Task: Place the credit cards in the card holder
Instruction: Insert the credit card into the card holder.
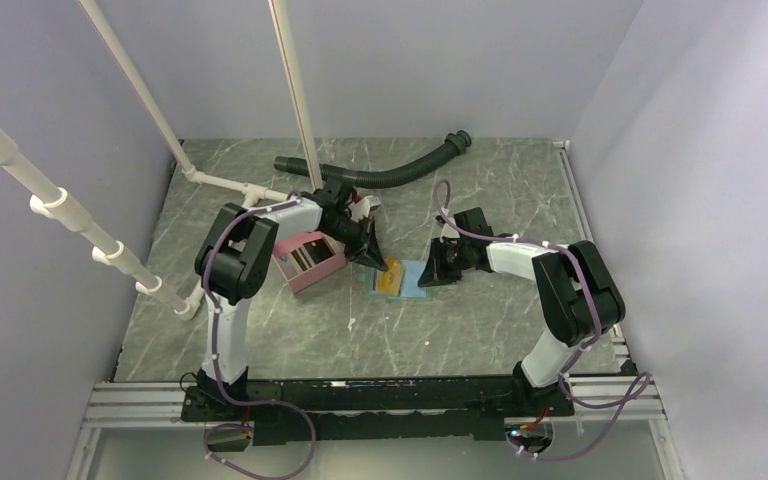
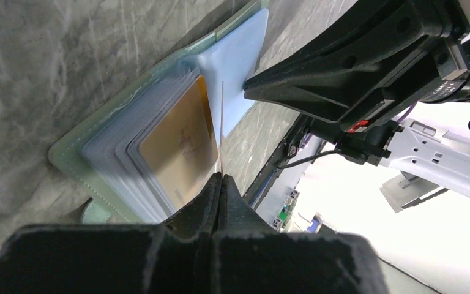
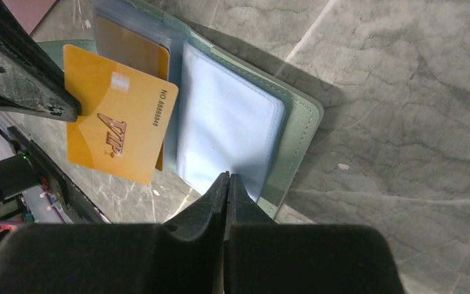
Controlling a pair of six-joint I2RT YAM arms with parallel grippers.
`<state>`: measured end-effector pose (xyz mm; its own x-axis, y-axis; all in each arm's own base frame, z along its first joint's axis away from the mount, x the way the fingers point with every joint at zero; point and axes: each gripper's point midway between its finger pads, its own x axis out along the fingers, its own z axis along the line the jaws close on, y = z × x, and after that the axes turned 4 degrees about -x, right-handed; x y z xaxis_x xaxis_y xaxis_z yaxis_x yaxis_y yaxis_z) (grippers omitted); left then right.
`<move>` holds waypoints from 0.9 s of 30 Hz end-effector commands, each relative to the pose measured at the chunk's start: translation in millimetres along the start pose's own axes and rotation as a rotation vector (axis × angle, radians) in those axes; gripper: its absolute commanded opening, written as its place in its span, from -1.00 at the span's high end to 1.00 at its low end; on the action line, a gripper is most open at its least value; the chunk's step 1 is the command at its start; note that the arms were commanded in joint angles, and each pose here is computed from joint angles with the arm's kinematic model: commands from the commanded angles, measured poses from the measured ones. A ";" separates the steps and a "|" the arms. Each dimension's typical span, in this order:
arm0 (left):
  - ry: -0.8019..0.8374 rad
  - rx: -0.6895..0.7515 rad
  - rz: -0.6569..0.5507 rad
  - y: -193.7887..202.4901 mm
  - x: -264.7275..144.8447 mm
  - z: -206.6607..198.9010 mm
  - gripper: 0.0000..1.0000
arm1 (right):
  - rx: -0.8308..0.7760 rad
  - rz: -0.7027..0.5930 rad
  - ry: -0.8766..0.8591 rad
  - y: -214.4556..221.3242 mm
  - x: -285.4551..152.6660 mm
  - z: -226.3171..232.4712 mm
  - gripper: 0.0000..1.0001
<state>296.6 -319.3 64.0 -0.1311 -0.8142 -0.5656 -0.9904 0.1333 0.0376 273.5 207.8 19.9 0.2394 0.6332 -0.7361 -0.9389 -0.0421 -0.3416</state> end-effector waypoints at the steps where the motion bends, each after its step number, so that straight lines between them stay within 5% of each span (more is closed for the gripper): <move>1: 0.003 0.012 0.016 -5.1 9.1 6.3 1.00 | -0.008 -0.012 0.025 -2.2 4.7 -9.8 1.00; 16: -0.247 -0.008 -0.077 -14.7 2.0 23.4 1.00 | -0.012 -0.020 0.015 -3.1 2.1 -6.3 1.00; 27: -0.240 -0.005 -0.077 -10.3 -0.3 17.8 1.00 | -0.012 -0.014 0.009 0.8 2.4 -6.5 1.00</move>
<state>302.5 -315.3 43.0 -0.0835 -0.6908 -0.7182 -0.9957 0.0866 0.0324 273.1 209.1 20.1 0.2359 0.6438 -0.7279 -0.9388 -0.0425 -0.3418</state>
